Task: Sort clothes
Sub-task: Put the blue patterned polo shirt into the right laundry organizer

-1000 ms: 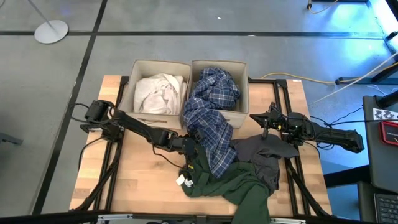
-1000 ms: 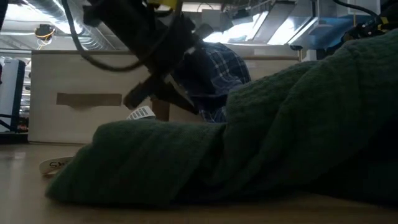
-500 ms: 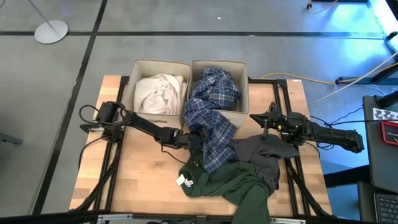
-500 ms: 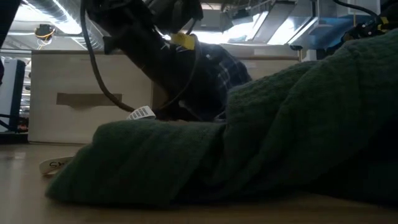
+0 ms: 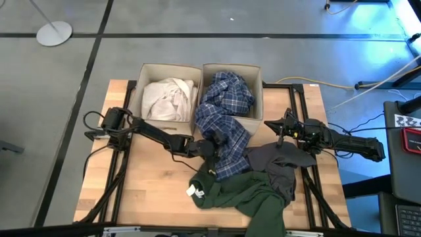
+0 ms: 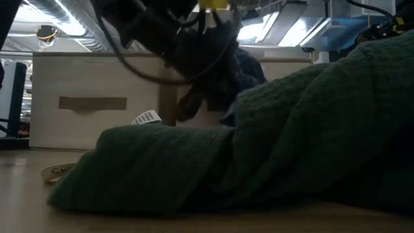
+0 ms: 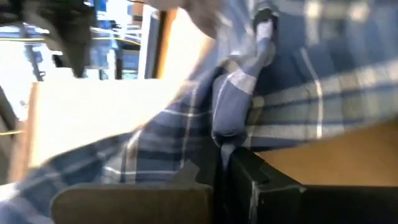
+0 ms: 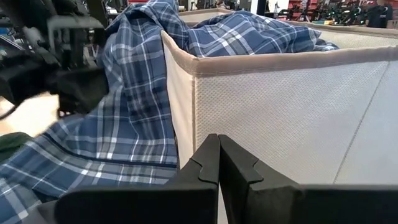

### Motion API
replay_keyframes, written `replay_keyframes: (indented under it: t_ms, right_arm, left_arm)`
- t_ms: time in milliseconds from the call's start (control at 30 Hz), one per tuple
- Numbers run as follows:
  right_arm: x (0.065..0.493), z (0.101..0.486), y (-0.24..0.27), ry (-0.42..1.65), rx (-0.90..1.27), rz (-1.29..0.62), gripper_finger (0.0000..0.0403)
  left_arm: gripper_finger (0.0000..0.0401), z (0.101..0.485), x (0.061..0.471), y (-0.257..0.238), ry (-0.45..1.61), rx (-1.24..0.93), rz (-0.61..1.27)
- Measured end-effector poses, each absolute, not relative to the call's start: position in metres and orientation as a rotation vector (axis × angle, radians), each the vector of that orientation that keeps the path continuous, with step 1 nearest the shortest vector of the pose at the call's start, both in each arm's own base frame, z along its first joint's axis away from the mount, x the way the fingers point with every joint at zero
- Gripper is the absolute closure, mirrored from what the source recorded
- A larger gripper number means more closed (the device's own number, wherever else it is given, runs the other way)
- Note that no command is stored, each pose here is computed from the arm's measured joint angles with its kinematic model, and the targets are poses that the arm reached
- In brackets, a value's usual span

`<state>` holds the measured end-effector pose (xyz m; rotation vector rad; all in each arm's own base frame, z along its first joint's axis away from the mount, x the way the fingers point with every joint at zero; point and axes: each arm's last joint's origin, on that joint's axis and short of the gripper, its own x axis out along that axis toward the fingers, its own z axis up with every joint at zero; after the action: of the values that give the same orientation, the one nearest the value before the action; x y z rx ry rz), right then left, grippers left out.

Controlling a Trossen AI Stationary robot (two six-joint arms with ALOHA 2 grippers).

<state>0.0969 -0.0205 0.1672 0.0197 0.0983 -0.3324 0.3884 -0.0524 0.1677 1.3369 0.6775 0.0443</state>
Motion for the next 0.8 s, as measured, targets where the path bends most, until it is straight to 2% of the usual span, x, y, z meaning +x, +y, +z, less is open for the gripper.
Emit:
replay_keyframes:
  t_ms: [200, 433, 667, 800]
  right_arm:
    - [0.097, 0.167, -0.020, 0.099, 0.020, -0.333, 0.0397]
    - [0.097, 0.167, -0.020, 0.100, 0.020, -0.332, 0.0397]
    - [0.097, 0.167, -0.020, 0.100, 0.019, -0.333, 0.0397]
    - [0.097, 0.167, -0.020, 0.100, 0.020, -0.333, 0.0397]
  left_arm:
    - [0.0397, 0.214, 0.394, -0.057, 0.560, 1.303, 0.127]
    - [0.0398, 0.294, 0.390, -0.043, 0.390, 1.225, 0.289]
    - [0.0398, 0.360, 0.377, -0.003, 0.264, 1.137, 0.446]
    - [0.0399, 0.380, 0.370, 0.032, 0.215, 1.033, 0.527]
